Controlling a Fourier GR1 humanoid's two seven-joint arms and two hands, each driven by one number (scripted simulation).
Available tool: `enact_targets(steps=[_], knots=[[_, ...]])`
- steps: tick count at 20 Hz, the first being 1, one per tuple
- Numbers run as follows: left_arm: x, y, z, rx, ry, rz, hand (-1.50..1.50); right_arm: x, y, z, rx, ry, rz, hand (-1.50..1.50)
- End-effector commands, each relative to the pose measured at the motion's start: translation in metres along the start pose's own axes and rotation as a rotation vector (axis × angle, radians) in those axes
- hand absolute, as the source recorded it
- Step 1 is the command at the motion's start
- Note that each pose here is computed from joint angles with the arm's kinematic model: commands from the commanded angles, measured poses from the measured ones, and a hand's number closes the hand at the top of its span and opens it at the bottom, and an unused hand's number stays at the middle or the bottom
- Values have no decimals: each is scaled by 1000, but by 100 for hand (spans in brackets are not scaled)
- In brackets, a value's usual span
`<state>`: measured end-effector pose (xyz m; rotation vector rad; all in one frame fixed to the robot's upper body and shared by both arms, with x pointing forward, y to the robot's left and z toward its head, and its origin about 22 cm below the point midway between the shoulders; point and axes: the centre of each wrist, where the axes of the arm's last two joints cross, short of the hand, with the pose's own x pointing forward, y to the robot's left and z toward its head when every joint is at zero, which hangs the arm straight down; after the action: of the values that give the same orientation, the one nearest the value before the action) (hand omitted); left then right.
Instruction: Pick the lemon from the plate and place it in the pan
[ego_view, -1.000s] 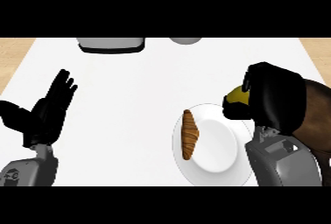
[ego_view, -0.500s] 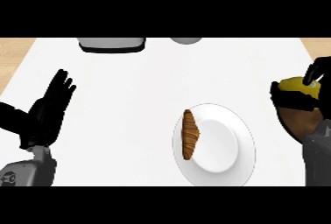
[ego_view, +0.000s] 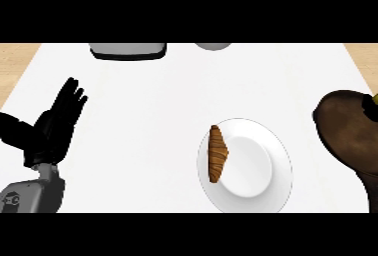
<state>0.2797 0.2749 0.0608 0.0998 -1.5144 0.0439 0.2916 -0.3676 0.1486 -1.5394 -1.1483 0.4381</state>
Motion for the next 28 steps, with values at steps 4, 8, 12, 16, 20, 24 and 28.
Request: enact_targets(steps=[4, 8, 12, 16, 20, 24, 28], knots=[[-7, -10, -4, -2, -14, 13, 0, -69, 38, -35, 45, -32, -66, 150], [10, -1, -3, -26, -10, -10, 0, -81, 81, -33, 104, -65, -51, 150], [8, -14, 3, -23, -5, -4, 0, -79, 107, -36, 140, -24, 7, 150], [9, -5, 11, -23, -2, -5, 0, -102, 115, -26, 227, 214, -97, -150], [7, -13, -8, -22, -9, -3, 0, -124, 114, -34, 317, 186, -152, -150], [-1, -9, -2, -16, -13, 0, 0, -141, 123, -23, 269, 163, -235, -150], [-6, 4, 3, -14, -7, -15, 0, -147, 123, -15, 149, 156, -429, -150]])
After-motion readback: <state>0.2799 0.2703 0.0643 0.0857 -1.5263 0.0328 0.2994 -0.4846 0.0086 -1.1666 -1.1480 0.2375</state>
